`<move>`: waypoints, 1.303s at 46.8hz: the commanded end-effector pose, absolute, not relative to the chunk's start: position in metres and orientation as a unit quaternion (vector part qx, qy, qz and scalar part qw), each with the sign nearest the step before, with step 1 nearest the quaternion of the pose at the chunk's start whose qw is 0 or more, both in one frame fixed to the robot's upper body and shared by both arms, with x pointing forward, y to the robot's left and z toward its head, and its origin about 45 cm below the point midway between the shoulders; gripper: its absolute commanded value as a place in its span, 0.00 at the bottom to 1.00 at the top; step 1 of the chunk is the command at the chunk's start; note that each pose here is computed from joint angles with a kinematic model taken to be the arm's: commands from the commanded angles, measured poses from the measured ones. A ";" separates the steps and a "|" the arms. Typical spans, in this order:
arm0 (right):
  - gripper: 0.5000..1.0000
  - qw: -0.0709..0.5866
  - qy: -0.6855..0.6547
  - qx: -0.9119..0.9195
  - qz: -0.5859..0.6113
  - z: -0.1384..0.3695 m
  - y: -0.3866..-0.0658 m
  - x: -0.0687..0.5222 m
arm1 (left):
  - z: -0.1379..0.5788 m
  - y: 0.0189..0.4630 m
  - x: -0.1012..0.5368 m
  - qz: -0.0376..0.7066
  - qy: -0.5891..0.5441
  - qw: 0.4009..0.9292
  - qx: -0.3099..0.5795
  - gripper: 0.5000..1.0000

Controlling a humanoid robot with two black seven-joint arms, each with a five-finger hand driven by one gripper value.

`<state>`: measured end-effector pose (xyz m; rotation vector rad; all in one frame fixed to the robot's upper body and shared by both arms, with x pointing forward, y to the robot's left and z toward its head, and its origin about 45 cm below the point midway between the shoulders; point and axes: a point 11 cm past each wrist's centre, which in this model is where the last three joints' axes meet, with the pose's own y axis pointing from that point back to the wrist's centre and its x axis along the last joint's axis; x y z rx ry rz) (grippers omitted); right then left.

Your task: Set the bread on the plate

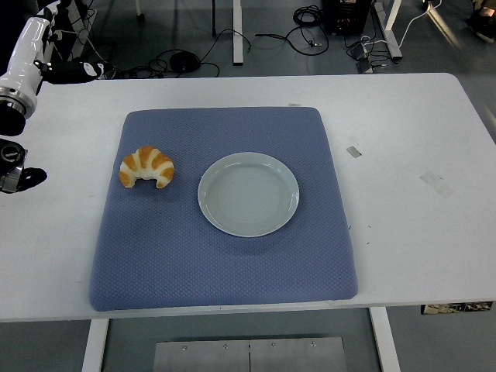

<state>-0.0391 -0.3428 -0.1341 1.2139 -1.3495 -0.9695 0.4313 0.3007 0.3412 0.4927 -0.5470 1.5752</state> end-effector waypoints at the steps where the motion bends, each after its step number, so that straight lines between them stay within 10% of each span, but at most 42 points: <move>1: 1.00 0.516 -0.562 0.505 -0.404 -0.134 -0.343 -0.039 | 0.336 0.293 0.430 0.675 -0.265 0.644 0.243 0.96; 61: 1.00 0.516 -0.562 0.505 -0.404 -0.134 -0.343 -0.039 | 0.279 0.261 0.398 0.443 -0.418 0.666 0.431 0.91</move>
